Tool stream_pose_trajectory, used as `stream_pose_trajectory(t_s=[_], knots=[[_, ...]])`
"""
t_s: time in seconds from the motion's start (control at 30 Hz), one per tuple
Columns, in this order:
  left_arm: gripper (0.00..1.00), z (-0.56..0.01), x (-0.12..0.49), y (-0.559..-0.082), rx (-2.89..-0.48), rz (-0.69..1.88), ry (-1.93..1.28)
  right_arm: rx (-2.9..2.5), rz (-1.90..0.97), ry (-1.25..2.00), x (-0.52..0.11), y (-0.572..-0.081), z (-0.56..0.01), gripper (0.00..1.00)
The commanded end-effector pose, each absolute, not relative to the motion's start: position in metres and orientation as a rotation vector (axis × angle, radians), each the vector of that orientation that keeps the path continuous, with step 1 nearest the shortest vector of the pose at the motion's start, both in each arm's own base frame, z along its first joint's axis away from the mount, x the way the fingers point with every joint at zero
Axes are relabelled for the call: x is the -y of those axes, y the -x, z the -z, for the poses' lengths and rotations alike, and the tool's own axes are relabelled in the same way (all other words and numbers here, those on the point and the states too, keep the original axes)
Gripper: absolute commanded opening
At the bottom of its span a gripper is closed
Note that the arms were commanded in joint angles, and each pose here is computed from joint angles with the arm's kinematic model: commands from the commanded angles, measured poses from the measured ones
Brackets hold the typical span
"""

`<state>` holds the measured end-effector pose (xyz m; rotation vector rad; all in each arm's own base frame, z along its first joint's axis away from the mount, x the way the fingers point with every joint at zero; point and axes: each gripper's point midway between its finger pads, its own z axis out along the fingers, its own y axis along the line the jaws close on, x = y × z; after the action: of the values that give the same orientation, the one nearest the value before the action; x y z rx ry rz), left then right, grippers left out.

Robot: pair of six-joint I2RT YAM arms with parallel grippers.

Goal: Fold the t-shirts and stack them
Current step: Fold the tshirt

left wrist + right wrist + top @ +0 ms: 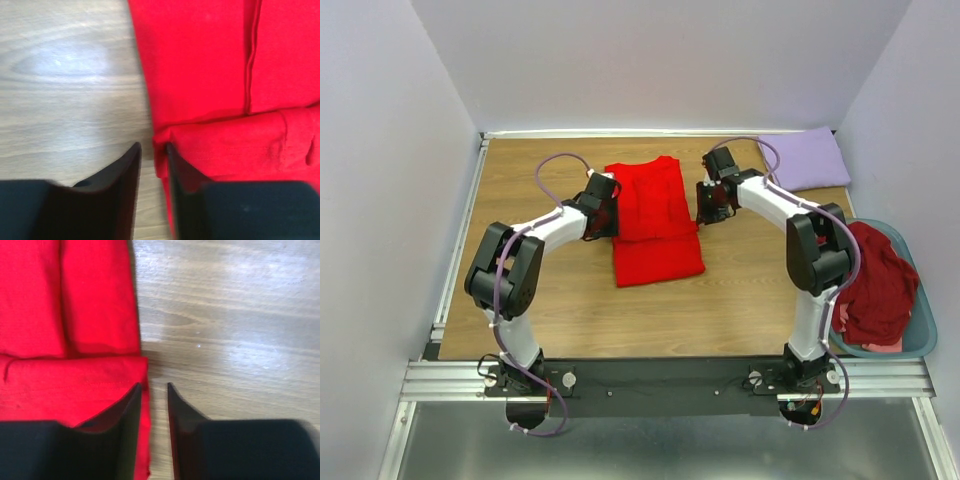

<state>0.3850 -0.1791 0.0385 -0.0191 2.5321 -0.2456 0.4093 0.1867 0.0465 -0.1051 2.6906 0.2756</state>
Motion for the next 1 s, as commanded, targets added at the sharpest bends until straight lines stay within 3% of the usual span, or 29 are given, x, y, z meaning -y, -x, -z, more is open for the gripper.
stream_pose_trajectory(t_s=[0.0,0.1,0.23,0.33,0.53,0.97], knots=[[0.55,-0.068,0.166,-0.396,-2.449,0.191,0.055,-2.593,-0.304,0.117,-0.187,-0.42,-0.081,0.39],[0.66,-0.098,0.166,-0.393,-2.385,0.21,0.079,-2.561,-0.31,0.133,-0.189,-0.413,-0.096,0.39],[0.65,-0.118,0.181,-0.369,-2.338,0.237,0.08,-2.505,-0.47,0.217,-0.22,-0.389,-0.112,0.35],[0.5,-0.117,0.222,-0.334,-2.341,0.333,-0.003,-2.457,-0.663,0.245,-0.251,-0.369,-0.118,0.2],[0.27,-0.068,0.26,-0.294,-2.462,0.39,-0.119,-2.44,-0.839,0.327,-0.3,-0.349,-0.099,0.11],[0.24,-0.004,0.247,-0.255,-2.674,0.303,-0.271,-2.482,-0.899,0.346,-0.332,-0.355,-0.048,0.07]])
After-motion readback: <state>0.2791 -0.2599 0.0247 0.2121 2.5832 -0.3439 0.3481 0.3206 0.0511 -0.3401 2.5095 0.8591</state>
